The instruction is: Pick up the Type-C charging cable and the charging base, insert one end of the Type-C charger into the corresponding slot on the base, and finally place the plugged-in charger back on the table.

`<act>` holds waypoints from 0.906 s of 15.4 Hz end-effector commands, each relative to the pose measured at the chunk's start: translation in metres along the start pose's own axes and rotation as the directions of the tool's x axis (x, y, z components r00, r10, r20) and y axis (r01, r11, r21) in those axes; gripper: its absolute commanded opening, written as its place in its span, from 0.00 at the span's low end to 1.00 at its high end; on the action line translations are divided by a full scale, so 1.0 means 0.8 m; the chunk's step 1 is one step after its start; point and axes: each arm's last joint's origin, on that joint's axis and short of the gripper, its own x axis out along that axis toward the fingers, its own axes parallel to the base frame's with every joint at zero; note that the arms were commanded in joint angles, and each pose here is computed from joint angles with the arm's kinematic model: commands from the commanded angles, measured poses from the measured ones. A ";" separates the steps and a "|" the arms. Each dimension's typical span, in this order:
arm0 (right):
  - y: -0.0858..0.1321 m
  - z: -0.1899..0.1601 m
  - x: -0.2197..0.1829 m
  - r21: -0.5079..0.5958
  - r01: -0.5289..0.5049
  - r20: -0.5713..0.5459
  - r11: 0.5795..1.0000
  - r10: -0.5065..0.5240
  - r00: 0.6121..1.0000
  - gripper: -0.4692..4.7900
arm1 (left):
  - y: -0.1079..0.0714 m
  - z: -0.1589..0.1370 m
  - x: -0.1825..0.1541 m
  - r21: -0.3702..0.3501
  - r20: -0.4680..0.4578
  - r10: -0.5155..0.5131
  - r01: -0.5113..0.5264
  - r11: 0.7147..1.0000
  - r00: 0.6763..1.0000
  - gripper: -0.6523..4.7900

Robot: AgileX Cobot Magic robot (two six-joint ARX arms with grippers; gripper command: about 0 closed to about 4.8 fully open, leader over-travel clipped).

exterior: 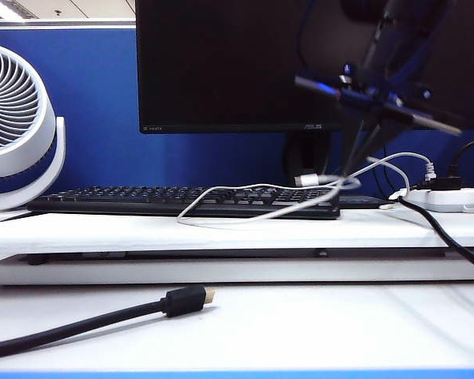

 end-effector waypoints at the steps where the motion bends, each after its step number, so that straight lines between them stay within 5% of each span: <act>1: 0.009 0.011 -0.016 -0.290 0.005 0.098 0.957 0.025 0.995 0.08 | -0.005 0.004 -0.003 0.027 0.017 -0.010 0.010 1.000 1.000 0.11; 2: 0.009 0.012 -0.017 -0.346 0.009 0.102 0.938 0.028 0.994 0.08 | -0.005 0.004 -0.003 0.027 0.017 -0.010 0.010 1.000 1.000 0.11; 3: 0.008 0.011 -0.016 -0.550 0.033 0.095 0.834 0.023 0.995 0.08 | -0.005 0.004 -0.003 0.027 0.017 -0.010 0.010 1.000 1.000 0.11; 4: 0.008 0.011 -0.016 -0.566 0.035 0.095 0.823 0.023 0.995 0.08 | -0.005 0.004 -0.003 0.027 0.017 -0.010 0.010 1.000 1.000 0.11; 6: 0.008 0.010 -0.016 -0.550 0.032 0.083 0.834 0.017 0.996 0.08 | -0.005 0.004 -0.003 0.027 0.017 -0.010 0.010 1.000 1.000 0.11; 9: -0.012 0.005 -0.017 -0.406 0.274 0.113 0.872 -0.249 0.962 0.08 | -0.005 0.004 -0.003 0.026 0.017 -0.010 0.010 1.000 1.000 0.11; 13: -0.023 0.010 -0.019 -0.361 0.331 0.133 0.872 -0.303 0.944 0.09 | -0.005 0.004 -0.003 0.024 0.015 -0.011 0.010 1.000 1.000 0.11; 14: -0.024 0.012 -0.019 -0.358 0.310 0.125 0.881 -0.284 0.951 0.25 | -0.005 0.004 -0.003 0.024 0.015 -0.011 0.010 1.000 1.000 0.11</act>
